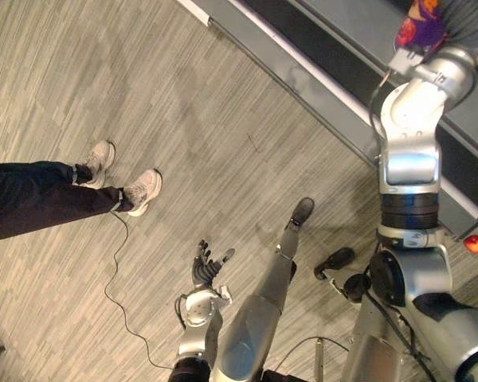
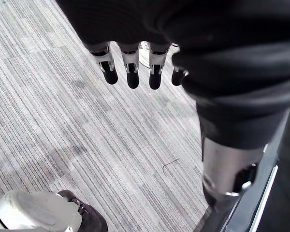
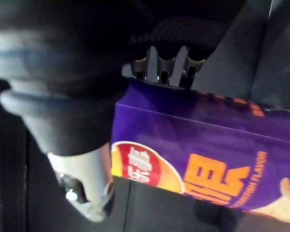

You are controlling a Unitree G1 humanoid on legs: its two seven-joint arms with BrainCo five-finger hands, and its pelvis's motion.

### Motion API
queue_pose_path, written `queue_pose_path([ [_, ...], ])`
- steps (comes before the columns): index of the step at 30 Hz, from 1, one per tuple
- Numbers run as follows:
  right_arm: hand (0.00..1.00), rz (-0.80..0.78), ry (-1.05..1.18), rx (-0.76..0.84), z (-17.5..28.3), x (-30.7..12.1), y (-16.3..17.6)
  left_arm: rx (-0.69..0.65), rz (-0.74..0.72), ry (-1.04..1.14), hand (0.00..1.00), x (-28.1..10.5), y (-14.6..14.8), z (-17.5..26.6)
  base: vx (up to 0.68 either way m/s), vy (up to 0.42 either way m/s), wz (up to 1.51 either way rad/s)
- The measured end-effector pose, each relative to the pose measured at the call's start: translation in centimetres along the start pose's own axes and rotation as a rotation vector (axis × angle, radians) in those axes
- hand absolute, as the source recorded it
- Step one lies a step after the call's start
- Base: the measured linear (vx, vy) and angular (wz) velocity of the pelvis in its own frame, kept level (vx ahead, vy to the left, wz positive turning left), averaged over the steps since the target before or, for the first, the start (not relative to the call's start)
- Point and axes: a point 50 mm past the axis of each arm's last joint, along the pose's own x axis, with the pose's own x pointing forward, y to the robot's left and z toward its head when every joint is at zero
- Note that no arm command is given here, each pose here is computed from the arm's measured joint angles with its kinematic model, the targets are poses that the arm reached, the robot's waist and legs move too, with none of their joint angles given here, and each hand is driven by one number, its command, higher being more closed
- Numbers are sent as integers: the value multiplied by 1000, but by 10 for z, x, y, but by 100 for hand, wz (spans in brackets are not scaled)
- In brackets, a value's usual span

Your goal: Put the gum and the chips on the shelf.

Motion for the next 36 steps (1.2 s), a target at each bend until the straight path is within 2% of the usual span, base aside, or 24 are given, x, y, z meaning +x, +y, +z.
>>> queue_pose_path([
  [15, 0, 34, 49, -22, -13, -12, 2, 3, -2, 7, 0, -1, 1, -2, -40, -35, -3],
  [29, 0, 340, 156, -112, -48, -67, 27, 54, -15, 78, 0, -7, 10, -21, -12, -37, -9],
  [36, 0, 424, 269, -142, -74, -91, 26, 84, -15, 165, 0, -12, 13, -40, 3, -31, -12],
])
